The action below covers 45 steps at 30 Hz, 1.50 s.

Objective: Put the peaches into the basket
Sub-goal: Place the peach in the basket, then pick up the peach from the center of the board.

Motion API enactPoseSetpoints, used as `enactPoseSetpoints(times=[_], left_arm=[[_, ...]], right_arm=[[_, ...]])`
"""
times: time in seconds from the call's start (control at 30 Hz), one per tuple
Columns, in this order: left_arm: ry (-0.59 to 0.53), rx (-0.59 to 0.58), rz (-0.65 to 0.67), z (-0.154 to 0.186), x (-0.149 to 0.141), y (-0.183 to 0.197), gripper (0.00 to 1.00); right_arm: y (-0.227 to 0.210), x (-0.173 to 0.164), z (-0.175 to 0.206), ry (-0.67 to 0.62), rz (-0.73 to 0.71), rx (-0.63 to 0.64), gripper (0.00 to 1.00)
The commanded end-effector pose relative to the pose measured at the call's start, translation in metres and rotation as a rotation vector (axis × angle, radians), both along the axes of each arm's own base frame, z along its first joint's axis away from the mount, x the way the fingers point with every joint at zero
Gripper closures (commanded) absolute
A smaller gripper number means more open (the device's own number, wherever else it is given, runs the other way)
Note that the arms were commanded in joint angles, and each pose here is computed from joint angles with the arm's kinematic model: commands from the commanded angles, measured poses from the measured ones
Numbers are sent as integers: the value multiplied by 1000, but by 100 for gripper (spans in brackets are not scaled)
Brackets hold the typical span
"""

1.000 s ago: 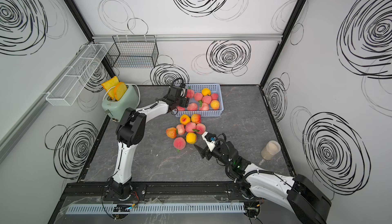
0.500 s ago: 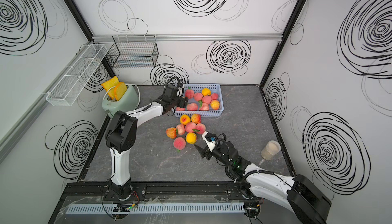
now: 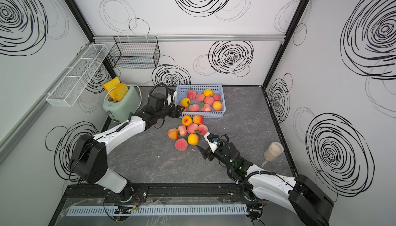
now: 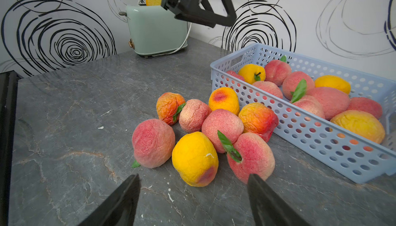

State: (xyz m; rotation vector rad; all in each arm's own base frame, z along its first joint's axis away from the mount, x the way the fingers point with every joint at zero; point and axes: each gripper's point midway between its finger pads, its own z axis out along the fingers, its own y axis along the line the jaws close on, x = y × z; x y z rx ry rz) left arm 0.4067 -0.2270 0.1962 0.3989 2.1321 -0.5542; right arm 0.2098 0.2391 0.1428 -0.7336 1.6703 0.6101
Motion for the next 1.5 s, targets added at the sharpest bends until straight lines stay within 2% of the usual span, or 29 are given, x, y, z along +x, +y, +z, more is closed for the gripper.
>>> enactPoseSetpoints(times=[0.0, 0.2, 0.33, 0.53, 0.63, 0.93, 1.47], left_arm=[[5, -43, -85, 20, -36, -3, 23], [44, -42, -278, 18, -106, -2, 20], [42, -19, -407, 11, -148, -2, 20], [-13, -10, -558, 25, -186, -12, 19], [-19, -16, -564, 28, -191, -13, 16], [-21, -41, -562, 35, -191, -14, 15], [-20, -49, -557, 36, -191, -11, 14]], right_arm=[[-4, 11, 5, 32, -53, 32, 17], [-9, 25, -12, 247, -107, 57, 17], [-9, 29, -25, 448, -152, 62, 14], [1, 27, -44, 834, -146, 225, 13], [11, 26, -48, 927, -126, 241, 11], [22, 33, -61, 1020, -167, 275, 3], [46, 46, -66, 1063, -130, 345, 1]])
